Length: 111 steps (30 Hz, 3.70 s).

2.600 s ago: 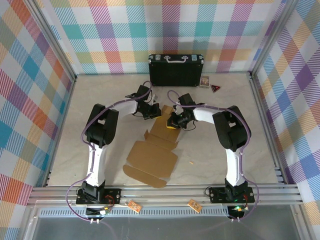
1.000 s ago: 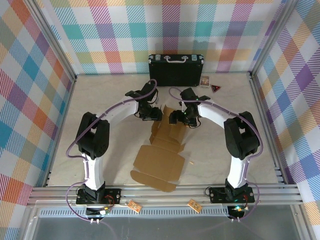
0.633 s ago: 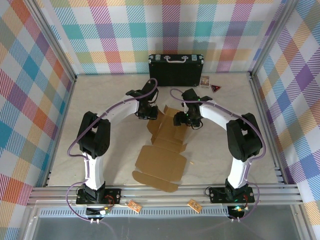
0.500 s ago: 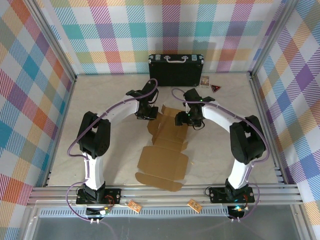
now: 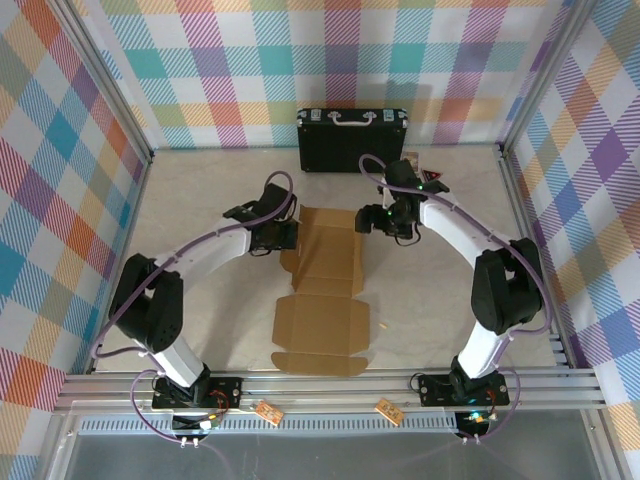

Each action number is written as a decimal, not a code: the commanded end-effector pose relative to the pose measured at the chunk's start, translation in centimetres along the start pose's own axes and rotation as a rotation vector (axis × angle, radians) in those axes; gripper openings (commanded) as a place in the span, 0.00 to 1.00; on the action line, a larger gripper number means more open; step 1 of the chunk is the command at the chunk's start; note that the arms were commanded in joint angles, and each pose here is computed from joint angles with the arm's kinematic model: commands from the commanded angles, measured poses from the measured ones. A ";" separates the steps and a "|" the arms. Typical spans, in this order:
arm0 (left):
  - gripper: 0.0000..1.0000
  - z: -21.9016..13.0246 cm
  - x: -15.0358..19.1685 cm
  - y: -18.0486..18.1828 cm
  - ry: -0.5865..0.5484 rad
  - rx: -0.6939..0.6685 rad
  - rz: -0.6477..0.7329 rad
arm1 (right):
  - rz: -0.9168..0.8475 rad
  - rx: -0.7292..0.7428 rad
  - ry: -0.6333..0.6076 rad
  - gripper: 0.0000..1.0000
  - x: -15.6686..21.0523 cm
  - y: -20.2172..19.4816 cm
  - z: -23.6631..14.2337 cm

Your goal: Fold the paper box

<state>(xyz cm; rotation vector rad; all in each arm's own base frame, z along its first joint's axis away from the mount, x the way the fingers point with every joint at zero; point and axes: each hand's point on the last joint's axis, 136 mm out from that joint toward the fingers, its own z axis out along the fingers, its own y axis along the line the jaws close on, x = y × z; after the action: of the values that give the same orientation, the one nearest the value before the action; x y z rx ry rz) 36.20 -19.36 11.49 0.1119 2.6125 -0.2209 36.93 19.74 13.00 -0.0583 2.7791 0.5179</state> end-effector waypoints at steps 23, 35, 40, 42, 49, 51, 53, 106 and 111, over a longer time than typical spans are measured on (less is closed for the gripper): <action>0.00 -3.3 -0.4 1.5 -0.313 0.068 -0.082 | -0.048 0.065 0.125 0.37 2.5 -2.0 2.8; 0.00 -3.7 0.3 2.1 -0.363 0.076 -0.083 | 0.036 -0.049 0.142 0.27 1.6 -3.5 4.1; 0.00 -4.0 0.4 2.0 -0.389 0.091 -0.070 | 0.033 -0.090 0.132 0.26 0.6 -3.3 4.5; 0.00 -4.2 0.4 2.0 -0.404 0.098 -0.061 | 0.019 -0.106 0.109 0.26 0.0 -3.1 4.2; 0.00 -5.0 1.2 1.9 -0.501 0.155 -0.003 | -0.052 -0.237 0.014 0.11 -1.4 -0.9 2.8; 0.00 -5.0 1.5 1.9 -0.523 0.173 0.005 | -0.069 -0.267 -0.003 0.05 -1.5 -0.4 2.5; 0.00 -5.1 1.8 1.7 -0.546 0.196 0.018 | -0.088 -0.300 -0.023 0.01 -1.5 0.2 1.9; 0.55 -9.4 -11.8 -0.9 -0.048 0.129 0.042 | -0.940 -0.433 -0.692 0.00 2.3 4.6 -1.9; 0.28 -6.8 -9.6 -2.0 0.053 0.187 0.042 | -0.937 -0.430 -0.687 0.00 2.2 4.6 -1.8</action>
<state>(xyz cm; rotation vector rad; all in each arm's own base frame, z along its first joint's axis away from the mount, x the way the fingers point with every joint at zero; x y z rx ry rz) 42.65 -19.91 21.19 0.2002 2.6223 -0.3622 33.91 22.64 14.91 -0.9534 1.7123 0.6618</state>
